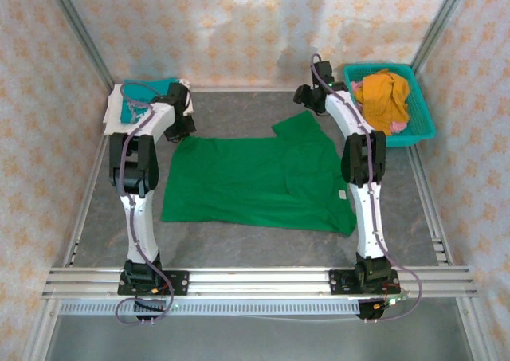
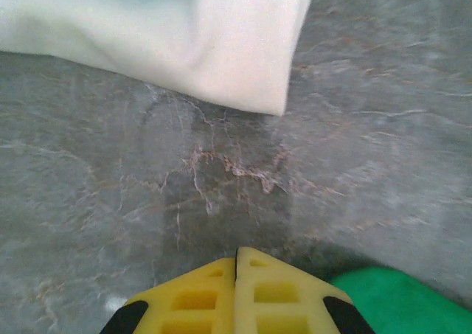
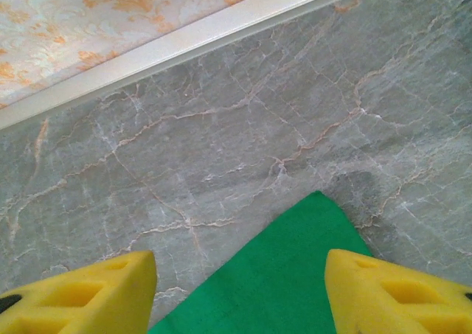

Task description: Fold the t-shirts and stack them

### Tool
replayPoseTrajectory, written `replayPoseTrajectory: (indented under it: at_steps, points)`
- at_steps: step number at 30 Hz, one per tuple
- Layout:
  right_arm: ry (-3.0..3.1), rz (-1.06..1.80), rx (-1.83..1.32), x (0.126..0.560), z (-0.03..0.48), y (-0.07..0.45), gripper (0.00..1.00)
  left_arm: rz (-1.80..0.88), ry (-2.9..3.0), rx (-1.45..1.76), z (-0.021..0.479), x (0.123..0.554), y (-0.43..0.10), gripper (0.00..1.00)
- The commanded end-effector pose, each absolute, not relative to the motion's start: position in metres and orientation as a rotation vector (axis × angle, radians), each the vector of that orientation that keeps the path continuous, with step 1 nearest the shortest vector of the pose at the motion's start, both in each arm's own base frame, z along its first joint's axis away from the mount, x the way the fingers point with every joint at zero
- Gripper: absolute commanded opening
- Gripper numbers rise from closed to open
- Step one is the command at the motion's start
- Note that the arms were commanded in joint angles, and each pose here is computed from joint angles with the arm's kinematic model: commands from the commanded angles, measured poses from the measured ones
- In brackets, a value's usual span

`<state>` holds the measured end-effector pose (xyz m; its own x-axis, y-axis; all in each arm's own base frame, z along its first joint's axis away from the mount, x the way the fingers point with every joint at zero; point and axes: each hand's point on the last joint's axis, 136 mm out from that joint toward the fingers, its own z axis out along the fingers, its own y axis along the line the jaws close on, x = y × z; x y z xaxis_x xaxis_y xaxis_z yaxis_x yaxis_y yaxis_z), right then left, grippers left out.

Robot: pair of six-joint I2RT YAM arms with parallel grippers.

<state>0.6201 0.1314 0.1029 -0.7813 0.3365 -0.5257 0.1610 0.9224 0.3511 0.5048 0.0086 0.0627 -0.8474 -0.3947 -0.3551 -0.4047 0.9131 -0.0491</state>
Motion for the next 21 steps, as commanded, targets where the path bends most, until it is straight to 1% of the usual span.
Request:
replayPoseTrajectory:
  at_steps: [1, 6, 12, 21]
  points:
    - [2.478, 0.395, 0.371, 0.620, 0.106, 0.132, 0.62, 0.083, 2.629, -0.586, 0.096, 0.503, 0.015, 0.00]
    - [2.486, 0.388, 0.371, 0.618, 0.101, 0.131, 0.62, 0.080, 2.618, -0.588, 0.100, 0.499, 0.014, 0.00]
    - [2.471, 0.332, 0.373, 0.625, 0.096, 0.125, 0.63, 0.104, 2.625, -0.560, 0.097, 0.494, 0.012, 0.00]
    - [2.434, 0.194, 0.350, 0.658, 0.070, 0.112, 0.63, 0.103, 2.611, -0.557, 0.094, 0.487, 0.007, 0.00]
